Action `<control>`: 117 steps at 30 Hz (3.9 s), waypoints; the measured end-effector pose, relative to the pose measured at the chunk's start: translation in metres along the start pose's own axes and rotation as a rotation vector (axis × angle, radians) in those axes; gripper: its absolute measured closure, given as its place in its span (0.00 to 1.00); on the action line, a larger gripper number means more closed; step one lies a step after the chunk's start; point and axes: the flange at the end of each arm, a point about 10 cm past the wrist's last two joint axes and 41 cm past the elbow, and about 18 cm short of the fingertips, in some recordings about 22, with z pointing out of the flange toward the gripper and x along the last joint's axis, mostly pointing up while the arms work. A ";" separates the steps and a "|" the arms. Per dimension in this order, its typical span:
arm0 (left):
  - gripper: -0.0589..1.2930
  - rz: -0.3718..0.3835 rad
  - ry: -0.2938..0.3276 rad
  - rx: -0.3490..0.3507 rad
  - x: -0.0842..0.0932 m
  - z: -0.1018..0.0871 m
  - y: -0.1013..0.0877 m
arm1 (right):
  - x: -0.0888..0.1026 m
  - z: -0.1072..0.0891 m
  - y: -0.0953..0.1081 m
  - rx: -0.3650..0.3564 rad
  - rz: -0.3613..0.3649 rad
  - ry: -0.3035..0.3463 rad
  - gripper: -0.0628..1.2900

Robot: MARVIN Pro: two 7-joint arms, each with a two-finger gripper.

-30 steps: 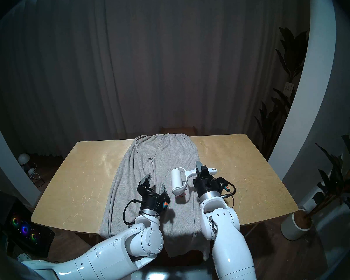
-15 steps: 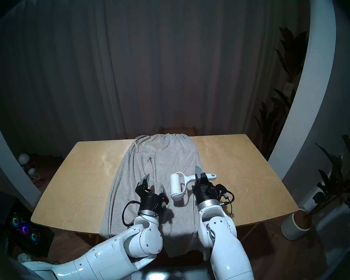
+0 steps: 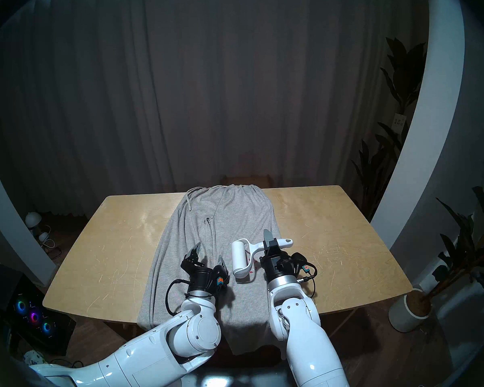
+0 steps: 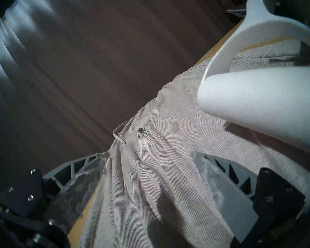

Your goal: Remove lint and debris from pants with a lint roller

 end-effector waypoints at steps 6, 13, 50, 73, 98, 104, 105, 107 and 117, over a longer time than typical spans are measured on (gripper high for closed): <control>0.08 -0.032 -0.009 -0.022 0.001 0.000 -0.001 | -0.006 0.003 -0.003 0.019 -0.002 -0.001 0.79; 0.08 -0.047 -0.014 -0.043 0.000 0.001 -0.003 | -0.013 0.009 -0.014 0.034 0.022 0.001 0.79; 0.08 -0.183 -0.077 -0.003 -0.012 0.008 -0.014 | -0.025 0.001 0.006 -0.067 0.037 -0.036 0.80; 0.08 -0.170 -0.091 -0.059 -0.011 0.007 -0.018 | 0.015 -0.013 0.015 -0.042 -0.076 -0.043 0.81; 0.09 -0.156 -0.093 -0.066 -0.010 0.008 -0.017 | 0.084 -0.049 0.016 -0.173 -0.111 0.016 0.81; 0.09 -0.156 -0.097 -0.066 -0.008 0.009 -0.016 | 0.103 -0.053 0.014 -0.196 -0.122 0.035 0.81; 0.09 -0.157 -0.097 -0.066 -0.007 0.010 -0.016 | 0.106 -0.054 0.013 -0.200 -0.122 0.038 0.81; 0.09 -0.158 -0.098 -0.066 -0.006 0.010 -0.015 | 0.111 -0.055 0.013 -0.206 -0.123 0.045 0.81; 0.09 -0.161 -0.099 -0.066 -0.004 0.013 -0.012 | 0.149 -0.046 0.010 -0.256 -0.006 0.153 0.81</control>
